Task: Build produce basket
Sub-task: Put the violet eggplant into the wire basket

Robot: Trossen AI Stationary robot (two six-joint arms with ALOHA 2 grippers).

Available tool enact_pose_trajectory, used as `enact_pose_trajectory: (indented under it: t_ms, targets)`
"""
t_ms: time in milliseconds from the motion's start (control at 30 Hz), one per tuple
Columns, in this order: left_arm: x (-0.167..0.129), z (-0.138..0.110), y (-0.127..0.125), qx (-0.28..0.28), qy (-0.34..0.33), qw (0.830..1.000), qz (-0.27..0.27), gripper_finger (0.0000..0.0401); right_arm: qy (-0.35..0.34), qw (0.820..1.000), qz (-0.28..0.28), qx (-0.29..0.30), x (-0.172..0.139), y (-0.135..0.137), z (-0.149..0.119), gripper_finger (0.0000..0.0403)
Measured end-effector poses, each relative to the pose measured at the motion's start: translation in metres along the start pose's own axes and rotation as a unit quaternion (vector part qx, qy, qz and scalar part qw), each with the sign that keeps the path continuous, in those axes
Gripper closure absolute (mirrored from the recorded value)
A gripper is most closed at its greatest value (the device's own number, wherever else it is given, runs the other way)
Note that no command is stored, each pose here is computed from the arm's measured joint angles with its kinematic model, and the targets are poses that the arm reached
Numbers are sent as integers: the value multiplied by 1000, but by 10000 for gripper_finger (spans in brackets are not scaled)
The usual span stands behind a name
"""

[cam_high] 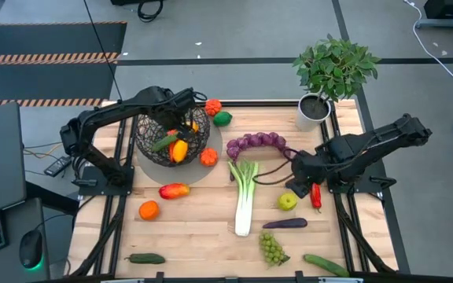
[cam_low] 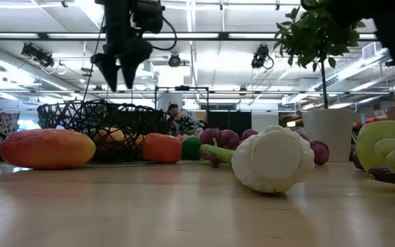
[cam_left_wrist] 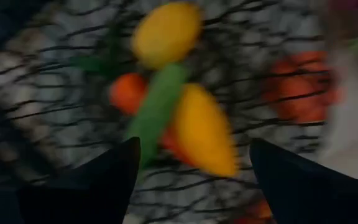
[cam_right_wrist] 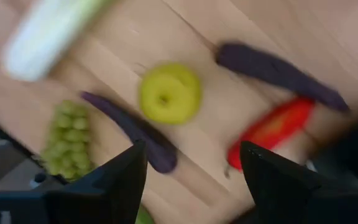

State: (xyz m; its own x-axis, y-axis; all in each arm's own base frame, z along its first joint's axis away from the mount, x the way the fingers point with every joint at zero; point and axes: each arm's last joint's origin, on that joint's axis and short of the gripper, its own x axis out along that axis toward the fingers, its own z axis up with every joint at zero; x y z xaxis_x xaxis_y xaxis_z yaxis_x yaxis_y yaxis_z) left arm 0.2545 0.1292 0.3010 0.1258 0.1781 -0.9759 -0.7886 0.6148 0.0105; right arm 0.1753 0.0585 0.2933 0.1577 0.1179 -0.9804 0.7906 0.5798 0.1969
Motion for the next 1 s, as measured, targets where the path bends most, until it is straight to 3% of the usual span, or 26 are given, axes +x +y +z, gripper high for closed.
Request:
enact_pose_trajectory:
  t_ms: [167, 400, 767, 1000]
  targets:
    - [-6, 1, -26, 18, -42, 995, -90, 97, 11, 998, -13, 57, 1, 1, -12, 120]
    - [-35, 2, -52, 47, -133, 971, -195, 103, -35, 993, -29, 105, 2, 1, -16, 100]
    - [-134, 4, -75, 116, -284, 907, -288, 104, 52, 995, -66, -53, 43, -21, 0, 114]
    - [-163, -5, -80, 113, -326, 892, -293, 104, 39, 980, -58, -188, 55, -28, 24, 119]
